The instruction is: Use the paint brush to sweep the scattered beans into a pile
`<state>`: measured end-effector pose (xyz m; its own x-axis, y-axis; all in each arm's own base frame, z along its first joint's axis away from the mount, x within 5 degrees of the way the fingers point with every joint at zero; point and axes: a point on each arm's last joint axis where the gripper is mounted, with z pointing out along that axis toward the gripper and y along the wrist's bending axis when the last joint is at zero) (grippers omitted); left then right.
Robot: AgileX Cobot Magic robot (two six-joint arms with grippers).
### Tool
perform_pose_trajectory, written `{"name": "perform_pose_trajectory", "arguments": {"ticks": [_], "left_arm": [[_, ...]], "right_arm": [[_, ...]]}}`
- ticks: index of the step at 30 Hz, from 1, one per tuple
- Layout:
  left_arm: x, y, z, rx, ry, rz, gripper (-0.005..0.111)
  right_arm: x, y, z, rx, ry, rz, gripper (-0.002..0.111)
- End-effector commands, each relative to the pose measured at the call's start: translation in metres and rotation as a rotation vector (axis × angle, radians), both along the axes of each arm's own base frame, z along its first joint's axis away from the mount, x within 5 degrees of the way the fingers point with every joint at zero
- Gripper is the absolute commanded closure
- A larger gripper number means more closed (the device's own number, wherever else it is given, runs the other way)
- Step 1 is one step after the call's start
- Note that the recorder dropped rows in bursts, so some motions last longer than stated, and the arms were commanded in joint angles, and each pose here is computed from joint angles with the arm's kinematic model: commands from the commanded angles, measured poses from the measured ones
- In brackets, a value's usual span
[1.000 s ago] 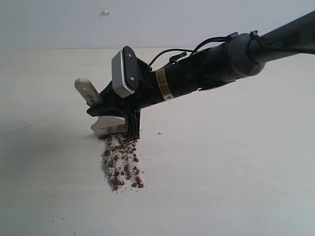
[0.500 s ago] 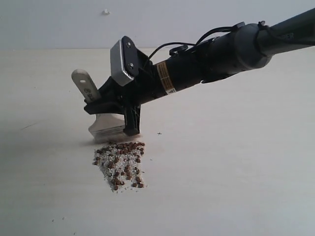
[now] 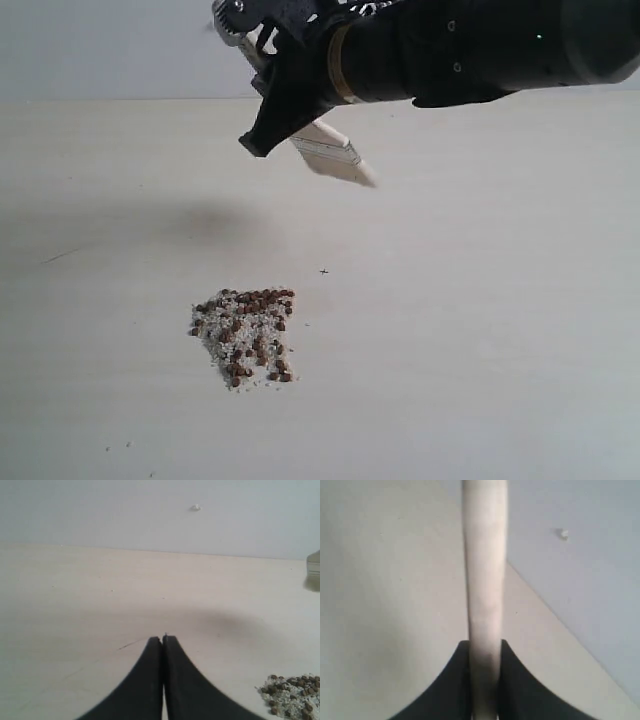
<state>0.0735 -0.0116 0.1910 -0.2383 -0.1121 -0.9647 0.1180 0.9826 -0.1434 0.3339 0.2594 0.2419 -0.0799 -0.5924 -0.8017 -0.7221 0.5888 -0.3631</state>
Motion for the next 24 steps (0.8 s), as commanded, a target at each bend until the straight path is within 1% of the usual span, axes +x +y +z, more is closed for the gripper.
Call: {"name": "perform_pose_trajectory", "arguments": {"ticks": [1,4,6,7,9,13,16,19,24], "left_arm": [[0.0,0.0,0.0,0.004,-0.003,0.002,0.107],[0.0,0.0,0.0,0.004,-0.003,0.002,0.107],[0.0,0.0,0.0,0.004,-0.003,0.002,0.107],[0.0,0.0,0.0,0.004,-0.003,0.002,0.107],[0.0,0.0,0.0,0.004,-0.003,0.002,0.107],[0.0,0.0,0.0,0.004,-0.003,0.002,0.107],[0.0,0.0,0.0,0.004,-0.003,0.002,0.107],[0.0,0.0,0.0,0.004,-0.003,0.002,0.107],[0.0,0.0,0.0,0.004,-0.003,0.002,0.107]], "right_arm": [[-0.049,0.01,0.003,0.075,0.081,0.155,0.108],[-0.087,0.014,-0.004,0.193,0.21,0.449,0.108],[-0.106,0.013,-0.01,0.258,0.282,0.609,0.108],[-0.115,0.011,-0.014,0.287,0.314,0.685,0.108],[-0.127,0.01,-0.023,0.318,0.363,0.781,0.108],[-0.139,0.007,-0.043,0.346,0.403,0.875,0.108],[-0.14,0.008,-0.056,0.373,0.438,0.907,0.108],[-0.133,0.009,-0.072,0.396,0.468,0.883,0.108],[-0.11,-0.007,-0.094,0.424,0.51,0.807,0.108]]}}
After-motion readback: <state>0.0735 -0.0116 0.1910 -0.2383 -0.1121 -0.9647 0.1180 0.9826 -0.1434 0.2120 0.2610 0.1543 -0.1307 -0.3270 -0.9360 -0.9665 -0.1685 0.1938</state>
